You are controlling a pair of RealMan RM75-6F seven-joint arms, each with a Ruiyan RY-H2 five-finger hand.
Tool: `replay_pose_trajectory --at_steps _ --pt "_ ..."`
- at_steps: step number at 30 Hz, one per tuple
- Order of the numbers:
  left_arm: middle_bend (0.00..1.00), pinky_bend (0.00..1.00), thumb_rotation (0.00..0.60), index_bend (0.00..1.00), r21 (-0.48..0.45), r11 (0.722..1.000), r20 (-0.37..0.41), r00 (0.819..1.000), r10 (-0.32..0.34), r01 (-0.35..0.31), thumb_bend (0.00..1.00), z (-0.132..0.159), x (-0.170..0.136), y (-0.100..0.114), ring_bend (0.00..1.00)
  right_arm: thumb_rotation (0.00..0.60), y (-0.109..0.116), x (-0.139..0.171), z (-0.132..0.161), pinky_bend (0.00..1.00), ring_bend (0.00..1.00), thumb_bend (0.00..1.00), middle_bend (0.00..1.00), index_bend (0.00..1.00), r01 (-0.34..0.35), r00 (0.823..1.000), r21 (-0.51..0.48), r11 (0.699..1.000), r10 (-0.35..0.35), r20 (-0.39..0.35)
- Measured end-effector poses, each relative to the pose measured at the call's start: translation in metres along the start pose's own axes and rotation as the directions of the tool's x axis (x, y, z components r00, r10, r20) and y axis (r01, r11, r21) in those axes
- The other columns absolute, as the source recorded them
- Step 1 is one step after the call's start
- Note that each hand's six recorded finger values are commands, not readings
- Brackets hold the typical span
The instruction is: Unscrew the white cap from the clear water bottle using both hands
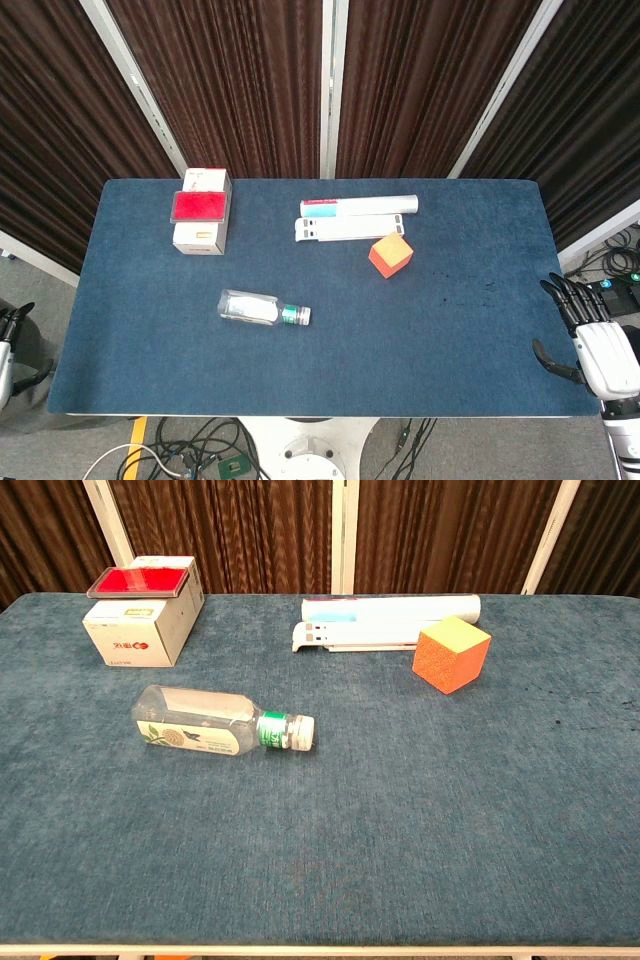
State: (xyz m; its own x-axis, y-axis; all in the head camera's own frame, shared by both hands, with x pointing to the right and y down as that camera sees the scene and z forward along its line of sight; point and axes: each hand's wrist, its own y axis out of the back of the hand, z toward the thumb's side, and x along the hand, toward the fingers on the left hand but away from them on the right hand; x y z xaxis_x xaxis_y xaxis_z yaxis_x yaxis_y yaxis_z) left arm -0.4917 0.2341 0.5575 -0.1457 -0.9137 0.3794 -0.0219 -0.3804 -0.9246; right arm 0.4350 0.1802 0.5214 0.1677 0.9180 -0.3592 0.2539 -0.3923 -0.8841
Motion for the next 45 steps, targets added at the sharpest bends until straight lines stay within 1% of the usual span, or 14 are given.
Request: replay_pose_trajectory --at_steps 4,7,10,13,16,19,22,25,26,29,30,34,40,45 --pt "0.19 0.09 0.6 0.14 -0.003 1.0 0.007 1.0 -0.007 0.007 0.21 0.003 0.001 0.0 0.11 0.6 0.002 -0.002 0.002 0.0 0.0 0.33 0.0 0.0 0.011 1.0 0.002 1.0 -0.011 -0.005" --pt "0.19 0.09 0.6 0.14 0.006 1.0 0.038 0.999 -0.003 0.003 0.21 0.011 0.004 0.002 0.11 0.6 0.005 -0.003 0.003 0.0 0.0 0.33 0.0 0.0 0.018 1.0 0.006 1.0 -0.018 -0.012" --pt "0.19 0.09 0.6 0.15 0.008 1.0 0.095 0.995 0.004 -0.005 0.21 0.025 0.011 0.007 0.11 0.6 0.009 -0.005 0.004 0.0 0.0 0.33 0.0 0.0 0.024 0.999 0.011 1.0 -0.024 -0.022" --pt "0.19 0.09 0.6 0.15 0.004 1.0 0.177 0.984 0.006 -0.007 0.21 0.046 0.022 0.012 0.11 0.6 0.014 -0.009 0.006 0.0 0.0 0.33 0.0 0.0 0.034 0.999 0.016 0.999 -0.033 -0.035" --pt "0.18 0.09 0.6 0.15 0.008 1.0 0.27 0.963 -0.009 0.007 0.21 0.071 0.036 0.014 0.11 0.6 0.014 -0.012 0.006 0.0 0.0 0.33 0.0 0.0 0.032 0.999 0.018 0.999 -0.031 -0.038" --pt "0.17 0.09 0.6 0.15 0.026 0.999 0.36 0.932 -0.045 0.038 0.21 0.099 0.052 0.01 0.11 0.6 0.015 -0.017 0.006 0.0 0.0 0.33 0.0 0.0 0.029 0.999 0.018 0.999 -0.028 -0.046" --pt "0.17 0.1 0.6 0.15 0.057 0.994 0.444 0.89 -0.106 0.091 0.21 0.13 0.07 -0.001 0.11 0.6 0.016 -0.019 0.006 0.0 0.0 0.33 0.0 0.0 0.028 0.998 0.019 0.999 -0.027 -0.05" --pt "0.17 0.1 0.6 0.15 0.093 0.985 0.493 0.853 -0.17 0.142 0.21 0.155 0.084 -0.014 0.11 0.6 0.017 -0.021 0.005 0.0 0.0 0.33 0.0 0.0 0.025 0.998 0.021 0.999 -0.024 -0.052" --pt "0.17 0.1 0.6 0.15 0.113 0.98 0.509 0.837 -0.2 0.166 0.21 0.166 0.09 -0.021 0.11 0.6 0.017 -0.022 0.005 0.0 0.0 0.33 0.0 0.0 0.023 0.998 0.02 1.0 -0.022 -0.053" --pt "0.16 0.1 0.6 0.14 0.155 0.963 0.534 0.801 -0.27 0.221 0.21 0.192 0.103 -0.042 0.11 0.6 0.016 -0.022 0.004 0.0 0.0 0.33 0.0 0.0 0.021 0.998 0.019 1.0 -0.02 -0.051" --pt "0.16 0.1 0.6 0.14 0.162 0.958 0.537 0.793 -0.287 0.236 0.21 0.2 0.106 -0.049 0.11 0.6 0.016 -0.022 0.004 0.0 0.0 0.33 0.0 0.0 0.02 0.999 0.018 1.0 -0.019 -0.05" --pt "0.14 0.1 0.6 0.11 0.198 0.942 0.542 0.771 -0.335 0.271 0.19 0.225 0.113 -0.073 0.11 0.6 0.013 -0.022 0.001 0.0 0.0 0.33 0.0 0.0 0.012 0.999 0.013 1.0 -0.011 -0.043" --pt "0.14 0.11 0.6 0.11 0.222 0.936 0.541 0.764 -0.353 0.275 0.19 0.259 0.121 -0.1 0.11 0.6 0.012 -0.025 0.003 0.0 0.0 0.33 0.0 0.0 0.005 0.999 0.013 1.0 -0.004 -0.053" --pt "0.14 0.11 0.6 0.12 0.268 0.928 0.561 0.742 -0.368 0.258 0.17 0.283 0.115 -0.117 0.11 0.6 0.01 -0.023 0.001 0.0 0.0 0.33 0.0 0.0 -0.003 0.999 0.012 1.0 0.004 -0.04"
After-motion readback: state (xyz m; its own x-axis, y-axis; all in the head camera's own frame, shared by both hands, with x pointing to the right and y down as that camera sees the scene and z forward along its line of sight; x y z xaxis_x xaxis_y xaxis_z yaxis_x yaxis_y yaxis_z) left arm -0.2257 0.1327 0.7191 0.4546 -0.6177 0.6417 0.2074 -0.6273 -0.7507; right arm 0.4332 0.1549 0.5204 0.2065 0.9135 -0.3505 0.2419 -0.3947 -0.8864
